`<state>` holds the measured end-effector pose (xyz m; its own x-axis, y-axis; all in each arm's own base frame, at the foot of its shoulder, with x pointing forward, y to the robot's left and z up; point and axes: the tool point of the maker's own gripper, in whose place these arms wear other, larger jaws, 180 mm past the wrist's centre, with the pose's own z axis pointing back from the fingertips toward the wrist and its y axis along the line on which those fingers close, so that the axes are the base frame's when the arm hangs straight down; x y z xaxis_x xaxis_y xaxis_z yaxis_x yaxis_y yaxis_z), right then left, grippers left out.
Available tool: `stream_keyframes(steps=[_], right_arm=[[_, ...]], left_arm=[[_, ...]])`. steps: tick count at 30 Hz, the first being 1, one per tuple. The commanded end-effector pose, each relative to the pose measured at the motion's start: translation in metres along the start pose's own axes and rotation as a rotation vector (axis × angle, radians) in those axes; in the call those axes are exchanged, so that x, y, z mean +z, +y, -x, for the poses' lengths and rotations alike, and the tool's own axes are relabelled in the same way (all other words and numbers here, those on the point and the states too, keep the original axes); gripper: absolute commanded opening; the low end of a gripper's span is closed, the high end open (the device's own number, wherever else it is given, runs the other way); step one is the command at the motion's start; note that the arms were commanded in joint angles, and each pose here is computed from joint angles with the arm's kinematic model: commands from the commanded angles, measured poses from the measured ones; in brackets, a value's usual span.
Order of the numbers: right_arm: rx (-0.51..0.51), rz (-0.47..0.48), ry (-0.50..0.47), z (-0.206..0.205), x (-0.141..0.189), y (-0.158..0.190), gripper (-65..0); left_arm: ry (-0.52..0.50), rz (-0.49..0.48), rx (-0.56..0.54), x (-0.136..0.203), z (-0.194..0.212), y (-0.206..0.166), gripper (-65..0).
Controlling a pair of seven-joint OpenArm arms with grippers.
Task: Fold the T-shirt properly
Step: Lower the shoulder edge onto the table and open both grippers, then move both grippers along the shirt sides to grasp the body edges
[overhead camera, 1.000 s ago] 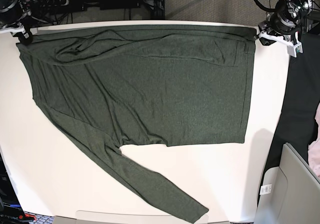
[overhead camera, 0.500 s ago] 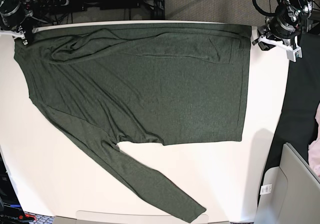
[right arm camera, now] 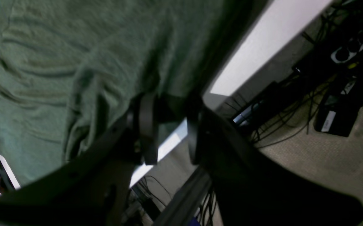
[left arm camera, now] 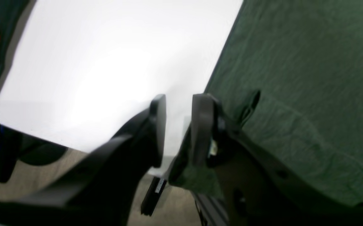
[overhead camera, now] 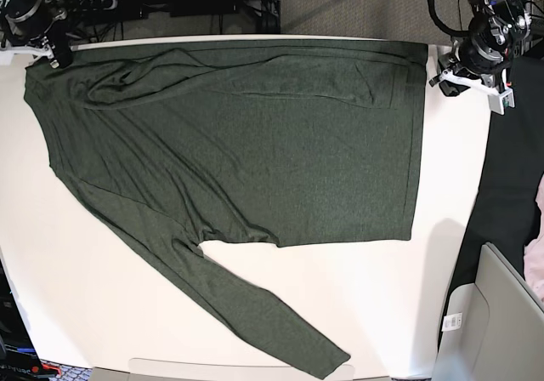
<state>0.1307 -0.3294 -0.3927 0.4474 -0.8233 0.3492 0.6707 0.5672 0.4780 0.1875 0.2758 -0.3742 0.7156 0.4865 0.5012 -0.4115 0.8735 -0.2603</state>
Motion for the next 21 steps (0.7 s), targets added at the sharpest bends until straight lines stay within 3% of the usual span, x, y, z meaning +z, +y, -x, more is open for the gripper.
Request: stream_keyframes(steps=[1,4,8,10,12,16,17,21], right_arm=[[0.007,0.053,0.059,0.014,0.003,-0.013,-48.2],[0.018,0.068,0.095,0.026,0.005,-0.018,-48.2],[0.052,0.045,0.229,0.059,0.002,-0.010,-48.2],[0.132,-0.018,0.295,0.075,0.000,0.003,-48.2],[0.259,-0.143,0.348,0.090,0.000,0.028,-48.2],[0.586,-0.496,0.326,0.101,0.013,0.112,-48.2],[0.646,-0.543,0.298,0.098,0.015,0.127,-48.2],[0.772,-0.542,0.166,0.062,0.002,0.161,-48.4]], left_arm=[[-0.028,0.016,-0.014,0.003,-0.014,-0.006,-50.5],[-0.023,0.035,-0.014,0.002,-0.021,-0.013,-50.5],[-0.055,0.055,-0.012,0.000,-0.034,-0.022,-50.5],[-0.074,0.066,-0.012,0.000,-0.042,-0.026,-50.5],[-0.089,0.075,-0.012,0.000,-0.049,-0.030,-50.5],[-0.119,0.093,-0.013,0.000,-0.061,-0.038,-50.5],[-0.124,0.096,-0.012,0.000,-0.064,-0.039,-50.5],[-0.125,0.137,-0.040,-0.005,-0.068,-0.059,-50.4]])
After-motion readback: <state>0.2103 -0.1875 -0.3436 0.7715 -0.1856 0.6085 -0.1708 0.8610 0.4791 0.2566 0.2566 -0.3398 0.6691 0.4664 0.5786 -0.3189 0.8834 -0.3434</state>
